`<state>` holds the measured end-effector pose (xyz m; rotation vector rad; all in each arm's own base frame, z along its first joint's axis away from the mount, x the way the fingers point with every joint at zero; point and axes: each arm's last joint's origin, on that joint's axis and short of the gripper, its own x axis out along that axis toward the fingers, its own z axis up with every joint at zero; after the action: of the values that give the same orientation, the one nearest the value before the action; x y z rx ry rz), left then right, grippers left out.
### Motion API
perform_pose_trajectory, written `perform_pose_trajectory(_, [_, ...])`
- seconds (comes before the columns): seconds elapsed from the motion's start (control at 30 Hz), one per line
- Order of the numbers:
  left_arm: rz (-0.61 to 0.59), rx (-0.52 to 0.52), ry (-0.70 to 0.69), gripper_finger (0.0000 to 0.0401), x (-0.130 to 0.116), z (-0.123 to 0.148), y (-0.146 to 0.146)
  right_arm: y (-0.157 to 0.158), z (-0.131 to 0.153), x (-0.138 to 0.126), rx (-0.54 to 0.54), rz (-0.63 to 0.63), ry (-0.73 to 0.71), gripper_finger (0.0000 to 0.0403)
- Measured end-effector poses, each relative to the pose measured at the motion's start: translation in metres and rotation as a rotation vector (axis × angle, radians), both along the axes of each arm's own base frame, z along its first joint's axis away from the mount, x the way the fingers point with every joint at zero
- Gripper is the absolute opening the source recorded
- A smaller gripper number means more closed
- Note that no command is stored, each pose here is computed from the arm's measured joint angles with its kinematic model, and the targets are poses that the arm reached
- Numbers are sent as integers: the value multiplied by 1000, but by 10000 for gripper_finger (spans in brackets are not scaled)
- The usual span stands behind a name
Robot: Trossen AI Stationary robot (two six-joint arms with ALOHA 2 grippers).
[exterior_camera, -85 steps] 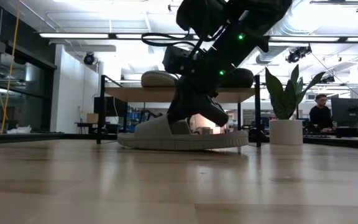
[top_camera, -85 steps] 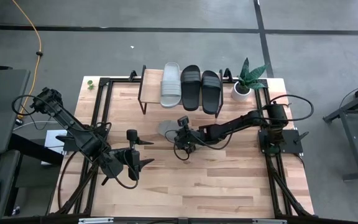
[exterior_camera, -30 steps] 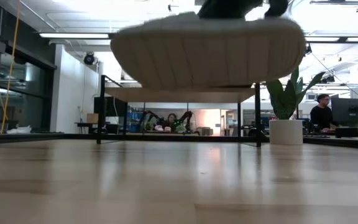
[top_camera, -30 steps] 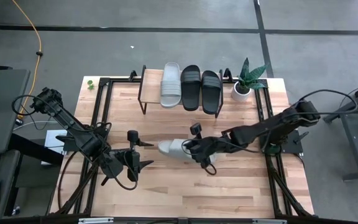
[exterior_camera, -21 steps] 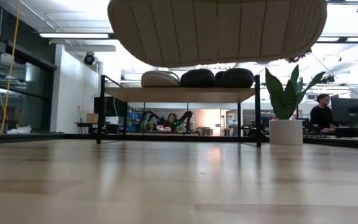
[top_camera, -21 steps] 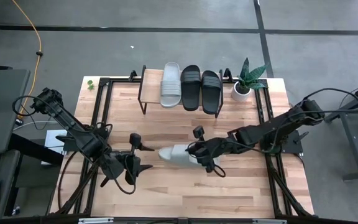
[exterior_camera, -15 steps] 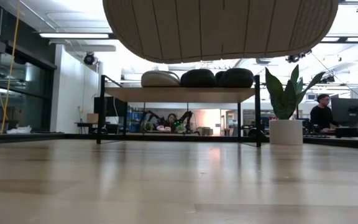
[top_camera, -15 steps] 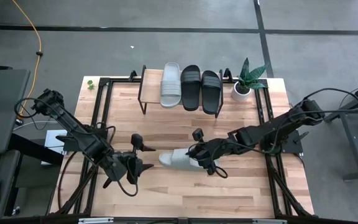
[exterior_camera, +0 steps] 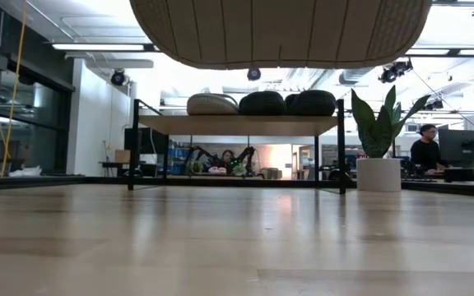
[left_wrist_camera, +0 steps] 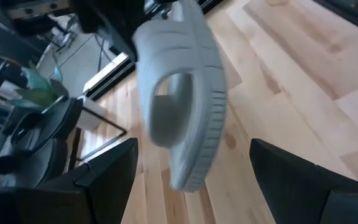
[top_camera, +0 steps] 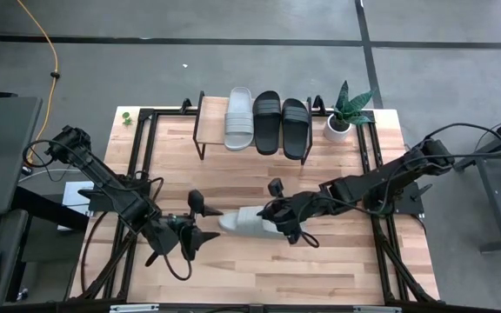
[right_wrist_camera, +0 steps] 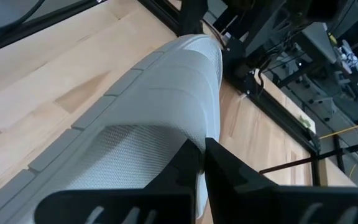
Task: Pick and place slides into the shelf
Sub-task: Put the white slide on the shelf
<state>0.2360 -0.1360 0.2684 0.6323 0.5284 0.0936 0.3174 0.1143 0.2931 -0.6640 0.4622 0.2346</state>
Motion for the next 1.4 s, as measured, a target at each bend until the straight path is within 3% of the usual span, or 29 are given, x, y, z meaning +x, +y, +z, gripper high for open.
perform_pose_trajectory(0.5, [-12,-13,-12,298,1,1,-1,4,8,4,29,87,-85,0])
perform_pose_trajectory(1.27, [-79,-69,-54,298,4,7,-5,4,11,5,19,96,-121,0])
perform_pose_trajectory(1.4, [-70,-63,-57,282,4,7,-5,4,11,5,19,96,-121,0])
